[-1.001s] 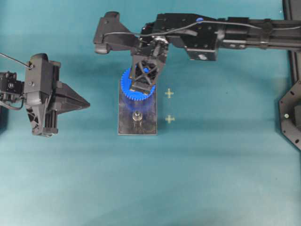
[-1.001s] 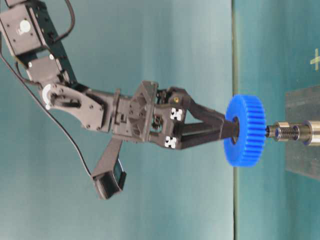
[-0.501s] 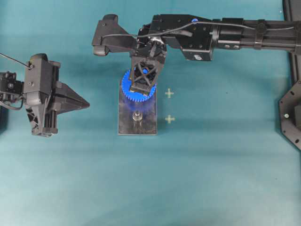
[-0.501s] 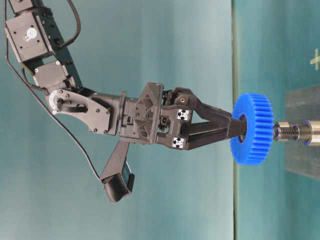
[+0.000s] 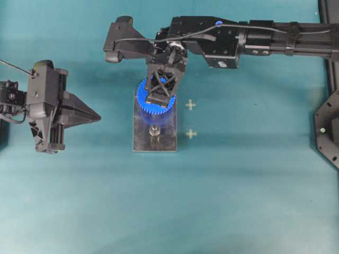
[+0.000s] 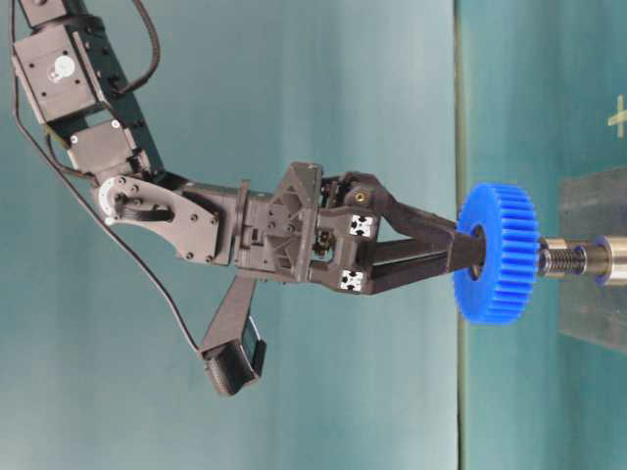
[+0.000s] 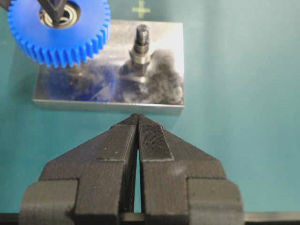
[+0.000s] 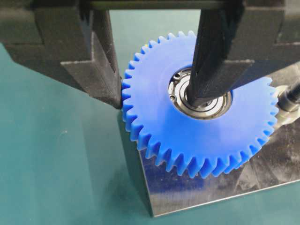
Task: Fit the large gear onto the shaft.
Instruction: 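Align the gear's bearing hole with the upper shaft tip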
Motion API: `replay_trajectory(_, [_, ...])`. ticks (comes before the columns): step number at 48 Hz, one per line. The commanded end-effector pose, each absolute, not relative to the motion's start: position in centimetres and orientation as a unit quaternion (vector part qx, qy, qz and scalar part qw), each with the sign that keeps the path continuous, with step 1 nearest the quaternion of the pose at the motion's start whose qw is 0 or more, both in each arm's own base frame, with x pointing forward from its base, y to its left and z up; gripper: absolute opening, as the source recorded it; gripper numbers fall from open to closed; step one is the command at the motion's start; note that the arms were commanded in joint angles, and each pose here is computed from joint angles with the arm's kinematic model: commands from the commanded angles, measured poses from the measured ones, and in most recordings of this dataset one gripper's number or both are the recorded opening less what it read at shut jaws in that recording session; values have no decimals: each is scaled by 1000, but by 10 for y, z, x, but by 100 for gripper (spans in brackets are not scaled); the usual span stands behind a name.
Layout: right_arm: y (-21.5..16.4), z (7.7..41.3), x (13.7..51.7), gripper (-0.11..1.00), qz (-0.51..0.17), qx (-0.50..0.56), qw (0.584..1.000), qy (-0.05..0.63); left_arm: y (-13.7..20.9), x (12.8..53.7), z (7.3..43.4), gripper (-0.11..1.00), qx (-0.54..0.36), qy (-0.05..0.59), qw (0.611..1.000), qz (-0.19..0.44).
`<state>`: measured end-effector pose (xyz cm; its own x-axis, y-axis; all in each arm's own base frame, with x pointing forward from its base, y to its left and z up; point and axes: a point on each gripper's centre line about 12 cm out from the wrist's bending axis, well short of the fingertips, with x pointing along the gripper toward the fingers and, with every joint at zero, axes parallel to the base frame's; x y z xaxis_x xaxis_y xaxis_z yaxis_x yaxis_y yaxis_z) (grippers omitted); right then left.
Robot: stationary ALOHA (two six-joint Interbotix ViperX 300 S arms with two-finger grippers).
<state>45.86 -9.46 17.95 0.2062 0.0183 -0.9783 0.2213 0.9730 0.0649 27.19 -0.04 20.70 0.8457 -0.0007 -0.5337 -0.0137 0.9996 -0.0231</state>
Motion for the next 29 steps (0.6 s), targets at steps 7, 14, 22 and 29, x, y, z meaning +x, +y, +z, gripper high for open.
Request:
replay_trajectory(7, [-100, 196, 461, 48, -69, 92, 785, 609, -1, 273, 214, 0, -13, 264, 965, 2])
replay_trajectory(14, [-100, 195, 461, 53, -71, 96, 784, 610, -1, 273, 213, 0, -14, 266, 964, 3])
replay_trajectory(22, [-101, 197, 461, 79, -74, 99, 785, 607, -1, 272, 212, 0, -14, 266, 964, 3])
replay_trajectory(29, [-102, 200, 463, 80, -76, 100, 787, 604, -1, 272, 212, 0, -14, 267, 964, 3])
